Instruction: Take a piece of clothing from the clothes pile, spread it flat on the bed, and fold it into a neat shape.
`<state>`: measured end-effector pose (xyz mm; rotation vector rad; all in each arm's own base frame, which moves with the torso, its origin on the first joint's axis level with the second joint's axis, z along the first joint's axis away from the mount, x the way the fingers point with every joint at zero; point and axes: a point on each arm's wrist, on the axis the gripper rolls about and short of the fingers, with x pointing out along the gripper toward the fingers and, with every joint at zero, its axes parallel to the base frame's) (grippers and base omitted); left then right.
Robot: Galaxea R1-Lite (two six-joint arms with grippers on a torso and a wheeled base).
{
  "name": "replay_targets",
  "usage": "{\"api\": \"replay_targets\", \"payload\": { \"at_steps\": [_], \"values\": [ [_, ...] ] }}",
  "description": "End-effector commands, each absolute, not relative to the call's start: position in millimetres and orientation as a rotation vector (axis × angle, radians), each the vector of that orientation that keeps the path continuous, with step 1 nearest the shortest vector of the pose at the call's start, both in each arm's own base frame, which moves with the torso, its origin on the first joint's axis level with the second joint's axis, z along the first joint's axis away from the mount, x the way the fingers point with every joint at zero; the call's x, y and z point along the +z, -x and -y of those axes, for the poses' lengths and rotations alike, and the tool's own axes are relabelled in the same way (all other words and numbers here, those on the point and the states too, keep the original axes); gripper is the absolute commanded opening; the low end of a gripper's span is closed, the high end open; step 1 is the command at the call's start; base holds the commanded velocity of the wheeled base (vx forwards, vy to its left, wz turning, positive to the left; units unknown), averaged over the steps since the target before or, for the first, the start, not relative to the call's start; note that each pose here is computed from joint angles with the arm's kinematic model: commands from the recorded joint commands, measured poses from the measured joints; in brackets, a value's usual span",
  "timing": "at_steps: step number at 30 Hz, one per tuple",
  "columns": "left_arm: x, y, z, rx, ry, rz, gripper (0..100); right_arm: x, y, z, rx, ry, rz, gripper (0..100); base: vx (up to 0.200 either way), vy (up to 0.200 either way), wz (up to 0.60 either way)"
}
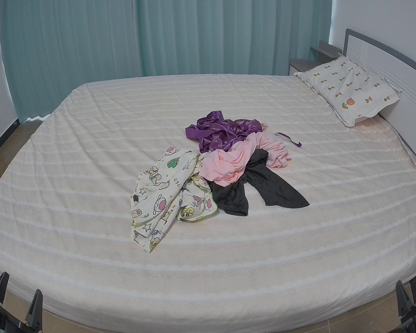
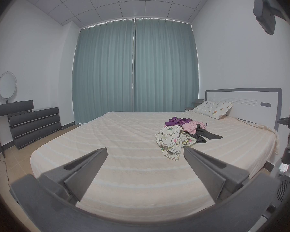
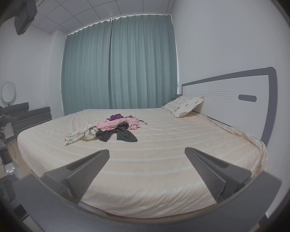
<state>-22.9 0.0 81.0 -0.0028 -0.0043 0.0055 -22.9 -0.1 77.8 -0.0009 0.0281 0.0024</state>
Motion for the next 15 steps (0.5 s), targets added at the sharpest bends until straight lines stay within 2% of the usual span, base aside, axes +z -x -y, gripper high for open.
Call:
{"api": "replay_targets", "payload": {
  "at_steps": [1,10,13,15],
  "values": [
    [75.9,22.6,0.0,0.006,0.003,0.0,100,75.6,23.1,0.0,0.002,0.002,-0.026,100,0.0,0.0,0.0],
    [75.9,22.5,0.0,0.006,0.003,-0.002,100,79.4,18.7,-0.4,-0.006,0.004,-0.078,100,0.0,0.0,0.0],
    [75.9,22.6,0.0,0.006,0.003,0.0,100,163.5,19.5,-1.6,0.05,-0.119,0.057,100,0.0,0.0,0.0],
    [75.9,22.6,0.0,0.006,0.003,0.0,100,180.7,1.0,-1.9,0.08,-0.166,-0.024,100,0.0,0.0,0.0]
  ]
}}
